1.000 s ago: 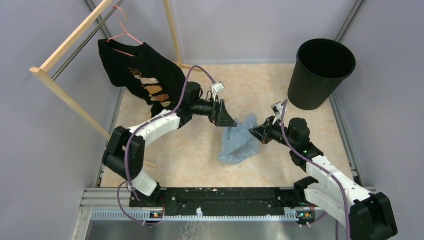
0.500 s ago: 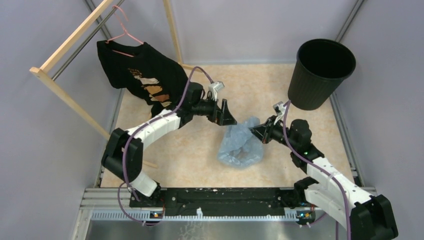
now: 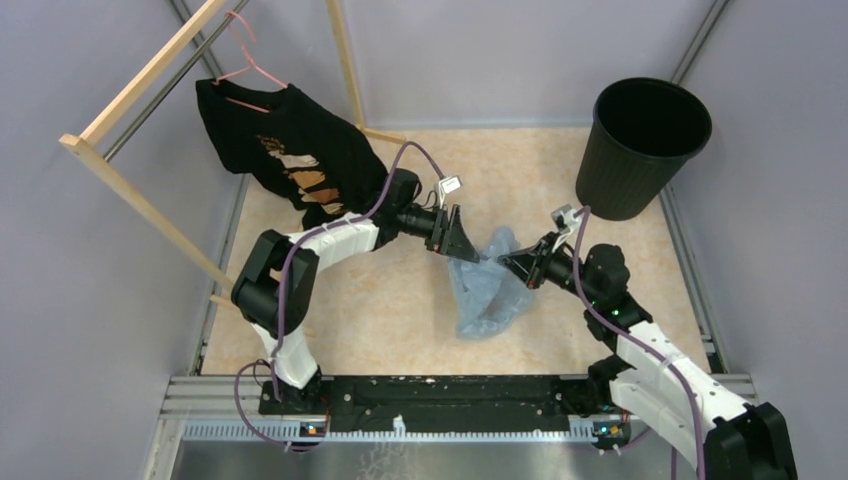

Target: Put the trash bags into the trash bin

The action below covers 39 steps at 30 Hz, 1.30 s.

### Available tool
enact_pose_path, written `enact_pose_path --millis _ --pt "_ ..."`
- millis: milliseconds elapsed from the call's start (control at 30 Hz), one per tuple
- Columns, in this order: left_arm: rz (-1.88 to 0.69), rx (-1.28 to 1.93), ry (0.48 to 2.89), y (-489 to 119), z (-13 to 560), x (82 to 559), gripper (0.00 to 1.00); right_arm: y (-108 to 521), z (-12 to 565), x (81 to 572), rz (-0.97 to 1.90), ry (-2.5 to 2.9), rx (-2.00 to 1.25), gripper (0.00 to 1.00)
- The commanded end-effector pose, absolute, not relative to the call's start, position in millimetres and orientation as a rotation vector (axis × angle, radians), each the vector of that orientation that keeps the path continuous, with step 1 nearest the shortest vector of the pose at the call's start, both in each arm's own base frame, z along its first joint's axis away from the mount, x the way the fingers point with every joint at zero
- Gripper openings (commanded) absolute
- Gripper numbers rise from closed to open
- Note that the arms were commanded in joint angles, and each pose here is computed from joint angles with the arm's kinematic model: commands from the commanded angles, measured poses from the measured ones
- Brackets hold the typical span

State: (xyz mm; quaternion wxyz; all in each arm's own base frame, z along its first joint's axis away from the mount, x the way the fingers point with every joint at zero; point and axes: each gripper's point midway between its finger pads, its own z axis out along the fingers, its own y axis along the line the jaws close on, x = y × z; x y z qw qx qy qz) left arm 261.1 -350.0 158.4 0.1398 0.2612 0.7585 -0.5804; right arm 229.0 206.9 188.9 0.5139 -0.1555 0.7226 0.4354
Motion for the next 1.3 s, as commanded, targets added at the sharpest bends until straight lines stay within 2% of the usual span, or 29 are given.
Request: enact_pose_path --millis 0,267,467,900,1000,1100,1167,1267 --pt "-1.815 0.911 1.994 -355.5 202.0 240.7 0.99 200.9 197.5 237.6 0.990 1.695 -0.328 0.00" --pt "-1.820 0.948 1.993 -359.8 201.1 233.0 0.88 180.5 191.4 256.4 0.908 1.739 -0.135 0.00" --pt "-1.730 0.994 2.032 -366.2 192.8 231.9 0.92 174.5 192.5 265.3 0.907 1.763 -0.026 0.00" --pt "-1.244 1.122 2.130 -375.5 165.6 229.4 0.94 153.7 184.5 276.9 0.799 1.840 0.142 0.00" --pt "-1.201 1.164 2.139 -378.3 160.8 224.1 0.98 150.0 184.3 276.8 0.781 1.843 0.159 0.00" --pt "-1.179 1.183 2.149 -380.4 156.2 221.2 0.99 146.7 186.9 277.5 0.768 1.838 0.173 0.00" --pt "-1.146 1.180 2.174 -379.5 151.4 223.1 0.96 144.8 189.4 277.6 0.761 1.833 0.180 0.00" --pt "-1.084 1.158 2.207 -376.3 147.1 230.1 0.87 141.5 192.4 277.2 0.745 1.826 0.186 0.00"
